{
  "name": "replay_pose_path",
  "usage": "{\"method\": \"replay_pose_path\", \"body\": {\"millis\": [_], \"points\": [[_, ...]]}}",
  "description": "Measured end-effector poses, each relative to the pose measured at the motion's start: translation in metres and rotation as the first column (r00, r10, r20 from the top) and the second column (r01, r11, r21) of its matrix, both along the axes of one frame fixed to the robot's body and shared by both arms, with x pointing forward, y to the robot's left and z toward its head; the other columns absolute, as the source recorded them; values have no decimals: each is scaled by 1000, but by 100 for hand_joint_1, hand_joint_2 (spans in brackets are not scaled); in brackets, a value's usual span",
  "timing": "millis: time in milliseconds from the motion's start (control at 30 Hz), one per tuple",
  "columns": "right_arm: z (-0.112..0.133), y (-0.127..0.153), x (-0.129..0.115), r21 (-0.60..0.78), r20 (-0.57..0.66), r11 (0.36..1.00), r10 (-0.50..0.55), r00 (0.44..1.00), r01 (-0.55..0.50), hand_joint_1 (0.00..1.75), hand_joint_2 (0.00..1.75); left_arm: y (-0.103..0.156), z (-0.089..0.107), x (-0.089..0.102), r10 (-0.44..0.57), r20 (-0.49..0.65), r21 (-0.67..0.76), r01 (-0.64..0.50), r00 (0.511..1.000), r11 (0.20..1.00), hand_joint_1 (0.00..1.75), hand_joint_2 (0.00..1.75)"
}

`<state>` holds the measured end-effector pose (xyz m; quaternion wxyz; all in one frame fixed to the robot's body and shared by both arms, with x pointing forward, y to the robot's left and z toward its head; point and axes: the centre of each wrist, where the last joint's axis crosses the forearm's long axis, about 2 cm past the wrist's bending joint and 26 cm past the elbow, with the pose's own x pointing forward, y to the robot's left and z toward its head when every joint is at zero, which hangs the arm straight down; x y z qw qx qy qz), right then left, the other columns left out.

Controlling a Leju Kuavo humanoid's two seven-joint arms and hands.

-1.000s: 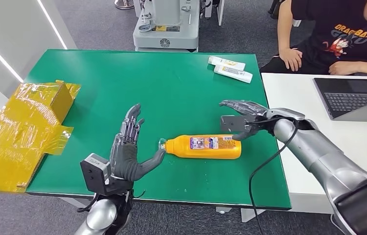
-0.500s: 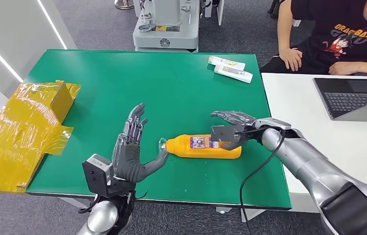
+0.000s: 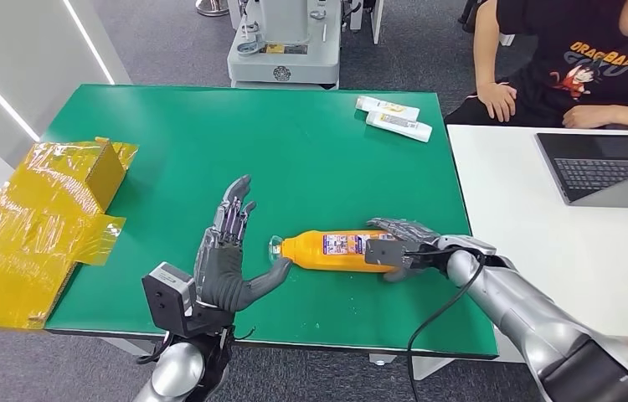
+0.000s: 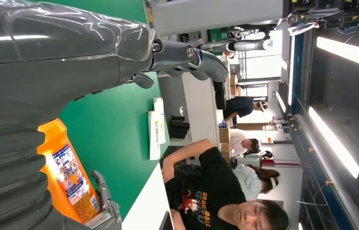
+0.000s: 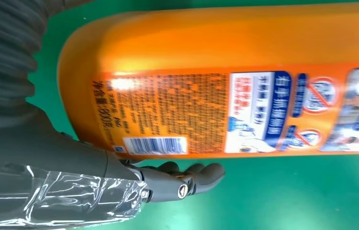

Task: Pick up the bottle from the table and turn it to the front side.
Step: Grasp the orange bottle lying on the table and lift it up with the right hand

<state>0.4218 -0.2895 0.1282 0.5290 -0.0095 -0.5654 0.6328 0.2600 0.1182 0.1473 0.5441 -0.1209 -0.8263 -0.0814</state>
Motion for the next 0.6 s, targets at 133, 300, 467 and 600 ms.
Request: {"method": "replay_pose_path", "body": {"millis": [133, 300, 467, 600], "points": [[-4, -2, -2, 4, -5, 1000, -3, 1000, 3, 171, 175, 0, 0, 0, 2, 1, -9, -2, 1000, 1000, 0, 175], [-4, 1, -2, 13, -9, 1000, 3, 1000, -3, 174, 175, 1, -1, 0, 11, 6, -24, -10, 1000, 1000, 0, 175], [-5, 3, -2, 20, -10, 1000, 4, 1000, -4, 175, 175, 1, -3, 0, 18, 4, -25, -18, 1000, 1000, 0, 175], [-6, 4, -2, 23, -9, 1000, 4, 1000, -3, 175, 175, 2, -4, 0, 21, 6, -24, -21, 1000, 999, 0, 175]]}}
